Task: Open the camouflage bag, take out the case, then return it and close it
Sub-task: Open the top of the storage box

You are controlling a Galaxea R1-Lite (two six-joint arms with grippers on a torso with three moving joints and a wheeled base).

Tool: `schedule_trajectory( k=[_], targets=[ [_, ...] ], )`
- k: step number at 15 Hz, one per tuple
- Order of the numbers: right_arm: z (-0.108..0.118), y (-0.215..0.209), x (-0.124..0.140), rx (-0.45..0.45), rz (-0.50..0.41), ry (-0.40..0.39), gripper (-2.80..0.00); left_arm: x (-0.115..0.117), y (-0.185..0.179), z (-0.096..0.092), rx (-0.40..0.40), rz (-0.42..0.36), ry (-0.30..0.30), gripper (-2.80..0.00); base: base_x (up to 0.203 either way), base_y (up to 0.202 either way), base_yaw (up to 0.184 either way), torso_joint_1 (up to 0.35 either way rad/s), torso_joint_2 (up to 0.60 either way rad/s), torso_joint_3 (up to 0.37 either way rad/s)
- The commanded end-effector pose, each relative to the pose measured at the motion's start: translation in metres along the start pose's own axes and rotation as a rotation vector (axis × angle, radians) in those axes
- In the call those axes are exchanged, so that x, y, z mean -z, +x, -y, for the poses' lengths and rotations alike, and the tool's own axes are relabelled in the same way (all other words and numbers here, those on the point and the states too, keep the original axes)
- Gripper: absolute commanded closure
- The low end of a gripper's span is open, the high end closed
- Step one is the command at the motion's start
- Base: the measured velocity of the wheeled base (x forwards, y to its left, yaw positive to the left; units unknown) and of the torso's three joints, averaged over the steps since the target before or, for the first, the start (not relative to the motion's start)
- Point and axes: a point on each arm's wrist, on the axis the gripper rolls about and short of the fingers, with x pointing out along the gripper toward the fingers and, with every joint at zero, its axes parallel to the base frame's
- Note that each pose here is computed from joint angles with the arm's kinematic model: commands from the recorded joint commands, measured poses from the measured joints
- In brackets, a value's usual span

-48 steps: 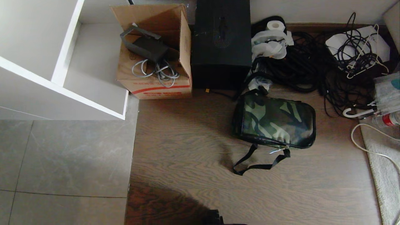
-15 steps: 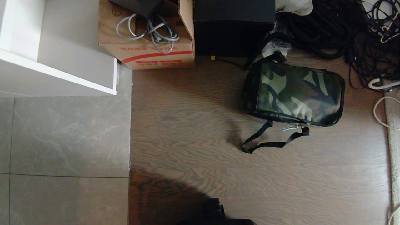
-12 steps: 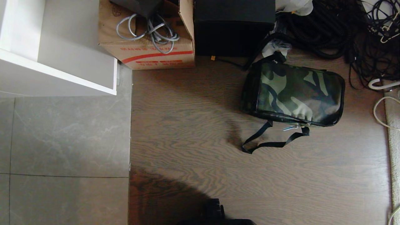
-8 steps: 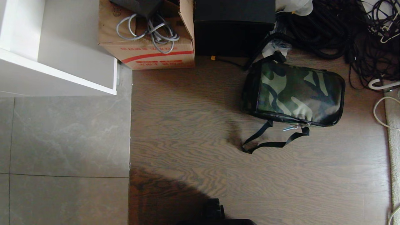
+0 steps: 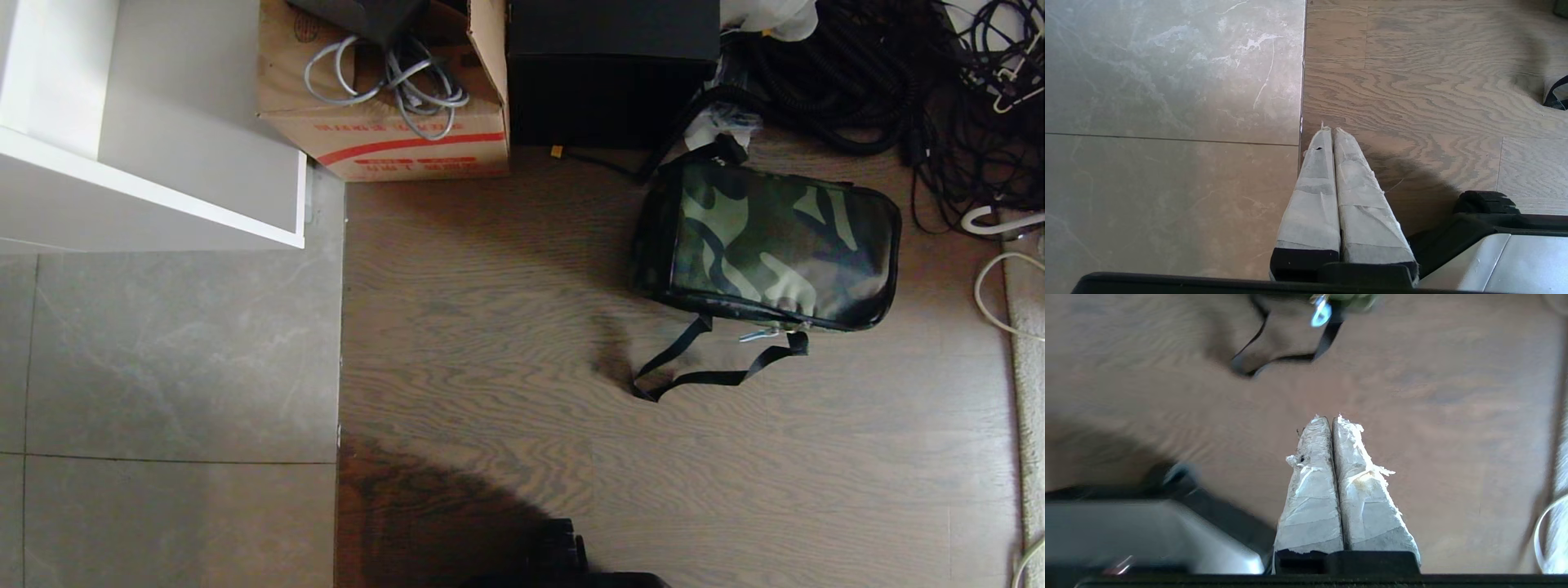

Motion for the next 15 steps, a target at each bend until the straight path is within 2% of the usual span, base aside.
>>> schedule_trajectory(
  k=[1, 5, 8, 11, 15],
  targets=[
    [-0.001, 0.007, -0.022, -0.02, -0.15, 0.019, 0.0, 0.0, 0.0, 0.0, 0.0, -0.001, 0.0, 0.0, 0.0, 0.0, 0.0, 0.0, 0.0, 0.0],
    [-0.003, 0.055, -0.048, -0.079, -0.456, 0.078, 0.0, 0.0, 0.0, 0.0, 0.0, 0.001, 0.0, 0.0, 0.0, 0.0, 0.0, 0.0, 0.0, 0.0],
    [-0.001, 0.12, -0.054, -0.089, -0.561, 0.13, 0.0, 0.0, 0.0, 0.0, 0.0, 0.001, 0.0, 0.0, 0.0, 0.0, 0.0, 0.0, 0.0, 0.0],
    [0.0, 0.19, -0.051, -0.097, -0.547, 0.167, 0.0, 0.0, 0.0, 0.0, 0.0, 0.001, 0.0, 0.0, 0.0, 0.0, 0.0, 0.0, 0.0, 0.0],
    [-0.001, 0.258, -0.047, -0.12, -0.405, 0.2, 0.0, 0.0, 0.0, 0.0, 0.0, -0.001, 0.0, 0.0, 0.0, 0.0, 0.0, 0.0, 0.0, 0.0]
  ],
)
